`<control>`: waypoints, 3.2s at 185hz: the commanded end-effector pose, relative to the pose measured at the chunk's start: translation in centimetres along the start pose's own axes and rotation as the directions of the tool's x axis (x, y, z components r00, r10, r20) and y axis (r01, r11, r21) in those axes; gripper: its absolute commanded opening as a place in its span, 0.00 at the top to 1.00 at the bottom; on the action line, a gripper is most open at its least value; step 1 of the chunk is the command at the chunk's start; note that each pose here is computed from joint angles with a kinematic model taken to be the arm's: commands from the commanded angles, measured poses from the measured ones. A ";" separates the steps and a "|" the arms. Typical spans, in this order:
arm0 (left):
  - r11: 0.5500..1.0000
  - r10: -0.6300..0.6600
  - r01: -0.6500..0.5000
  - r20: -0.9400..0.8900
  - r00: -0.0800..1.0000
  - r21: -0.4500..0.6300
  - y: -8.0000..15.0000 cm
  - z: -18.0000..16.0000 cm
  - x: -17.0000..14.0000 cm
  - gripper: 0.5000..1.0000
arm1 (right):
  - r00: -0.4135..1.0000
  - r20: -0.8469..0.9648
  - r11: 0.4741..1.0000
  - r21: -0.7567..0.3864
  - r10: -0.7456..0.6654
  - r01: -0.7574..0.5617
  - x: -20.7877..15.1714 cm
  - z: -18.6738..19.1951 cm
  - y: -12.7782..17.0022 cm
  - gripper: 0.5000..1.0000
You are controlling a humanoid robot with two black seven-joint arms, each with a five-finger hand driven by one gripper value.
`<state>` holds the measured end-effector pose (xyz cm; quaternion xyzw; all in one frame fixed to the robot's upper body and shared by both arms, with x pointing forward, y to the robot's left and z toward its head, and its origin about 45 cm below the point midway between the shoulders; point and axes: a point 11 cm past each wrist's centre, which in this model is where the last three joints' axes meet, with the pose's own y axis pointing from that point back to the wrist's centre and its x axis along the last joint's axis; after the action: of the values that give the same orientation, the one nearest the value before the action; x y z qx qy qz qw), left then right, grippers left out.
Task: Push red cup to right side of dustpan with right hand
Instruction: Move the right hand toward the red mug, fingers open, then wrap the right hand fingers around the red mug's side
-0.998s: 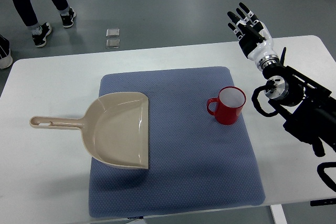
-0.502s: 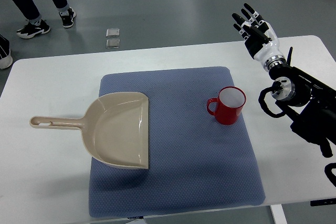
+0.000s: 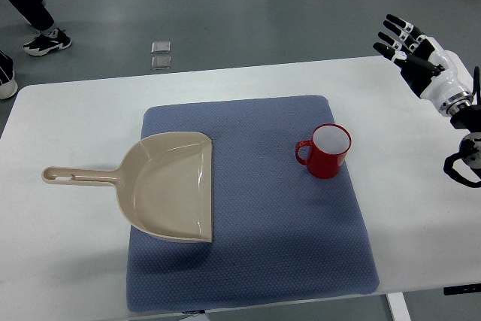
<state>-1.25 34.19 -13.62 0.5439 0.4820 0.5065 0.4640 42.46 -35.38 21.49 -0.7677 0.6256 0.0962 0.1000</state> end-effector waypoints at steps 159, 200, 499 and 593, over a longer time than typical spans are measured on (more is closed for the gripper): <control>1.000 0.000 0.000 -0.001 1.000 0.000 0.0 0.0 0.0 0.00 | 0.918 -0.271 0.957 -0.079 -0.288 0.277 -3.1 5.2 6.0 0.14; 1.000 0.000 0.000 -0.001 1.000 0.000 0.0 0.0 0.0 0.00 | 0.926 -0.242 0.957 -0.090 -0.290 0.276 -4.0 6.9 6.5 0.14; 1.000 0.000 0.000 0.000 1.000 0.000 0.0 0.0 0.0 0.00 | 0.937 -0.210 0.960 -0.089 -0.280 0.267 -6.8 10.3 7.3 0.14; 1.000 0.000 0.000 -0.001 1.000 0.000 0.0 0.0 0.0 0.00 | 0.919 -0.268 0.957 -0.110 -0.288 0.268 -7.2 11.2 7.7 0.14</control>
<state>-1.25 34.19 -13.62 0.5439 0.4820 0.5065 0.4640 33.16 -26.98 12.42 -0.8578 0.5139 0.0030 0.0034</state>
